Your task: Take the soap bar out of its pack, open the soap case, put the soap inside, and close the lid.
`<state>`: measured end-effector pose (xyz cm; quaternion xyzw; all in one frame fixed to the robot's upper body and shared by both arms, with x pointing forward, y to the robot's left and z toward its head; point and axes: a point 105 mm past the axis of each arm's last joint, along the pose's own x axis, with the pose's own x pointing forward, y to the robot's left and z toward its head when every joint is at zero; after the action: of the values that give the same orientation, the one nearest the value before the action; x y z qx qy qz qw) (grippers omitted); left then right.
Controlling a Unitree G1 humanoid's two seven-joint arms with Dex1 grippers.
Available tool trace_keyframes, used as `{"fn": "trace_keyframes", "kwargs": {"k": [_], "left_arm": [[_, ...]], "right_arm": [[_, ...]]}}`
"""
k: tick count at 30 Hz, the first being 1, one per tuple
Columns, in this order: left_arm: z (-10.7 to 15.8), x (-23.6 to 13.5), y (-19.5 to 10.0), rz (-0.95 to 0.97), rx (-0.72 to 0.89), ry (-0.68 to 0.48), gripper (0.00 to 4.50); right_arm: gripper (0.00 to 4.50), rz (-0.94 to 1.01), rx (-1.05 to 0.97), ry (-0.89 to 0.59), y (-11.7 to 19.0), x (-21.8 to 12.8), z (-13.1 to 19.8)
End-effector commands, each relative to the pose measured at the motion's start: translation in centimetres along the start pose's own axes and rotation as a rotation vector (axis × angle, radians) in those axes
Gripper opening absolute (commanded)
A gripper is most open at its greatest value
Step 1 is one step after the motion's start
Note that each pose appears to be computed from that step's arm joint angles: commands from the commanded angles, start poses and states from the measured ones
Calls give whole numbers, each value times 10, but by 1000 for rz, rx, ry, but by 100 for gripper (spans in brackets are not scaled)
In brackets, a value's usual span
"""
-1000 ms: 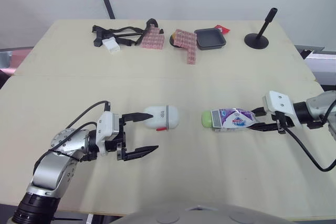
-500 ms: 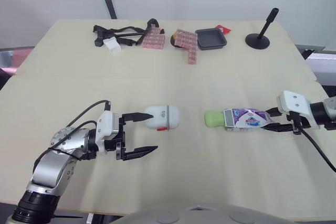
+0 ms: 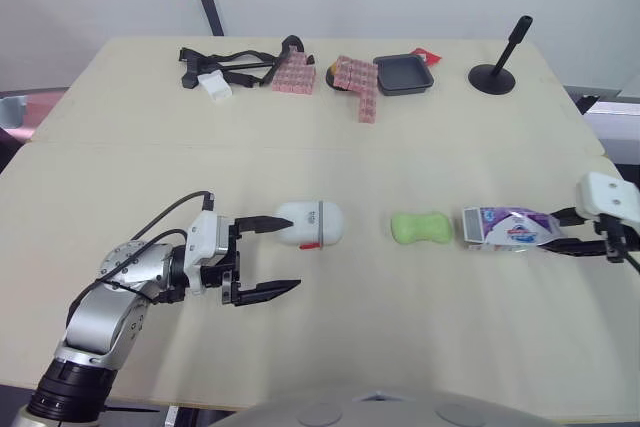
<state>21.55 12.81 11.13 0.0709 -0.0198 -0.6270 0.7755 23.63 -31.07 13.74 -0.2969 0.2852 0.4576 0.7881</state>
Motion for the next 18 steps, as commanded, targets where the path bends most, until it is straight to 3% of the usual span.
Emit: {"fn": "trace_keyframes", "kwargs": {"k": [1, 5, 12, 15, 18], "left_arm": [[6, -2, 0, -9, 26, -11, 450], [5, -3, 1, -7, 29, -7, 450], [7, -3, 2, 2, 22, -18, 450], [14, -3, 4, 16, 4, -63, 450], [21, -2, 2, 8, 10, -98, 450]], "right_arm": [[178, -148, 95, -104, -16, -20, 6], [178, -431, 308, -265, -42, -23, 0], [178, -759, 484, -316, -55, -8, -6], [178, -971, 675, -342, -61, -6, -14], [178, -1051, 824, -310, -52, 5, -21]]}}
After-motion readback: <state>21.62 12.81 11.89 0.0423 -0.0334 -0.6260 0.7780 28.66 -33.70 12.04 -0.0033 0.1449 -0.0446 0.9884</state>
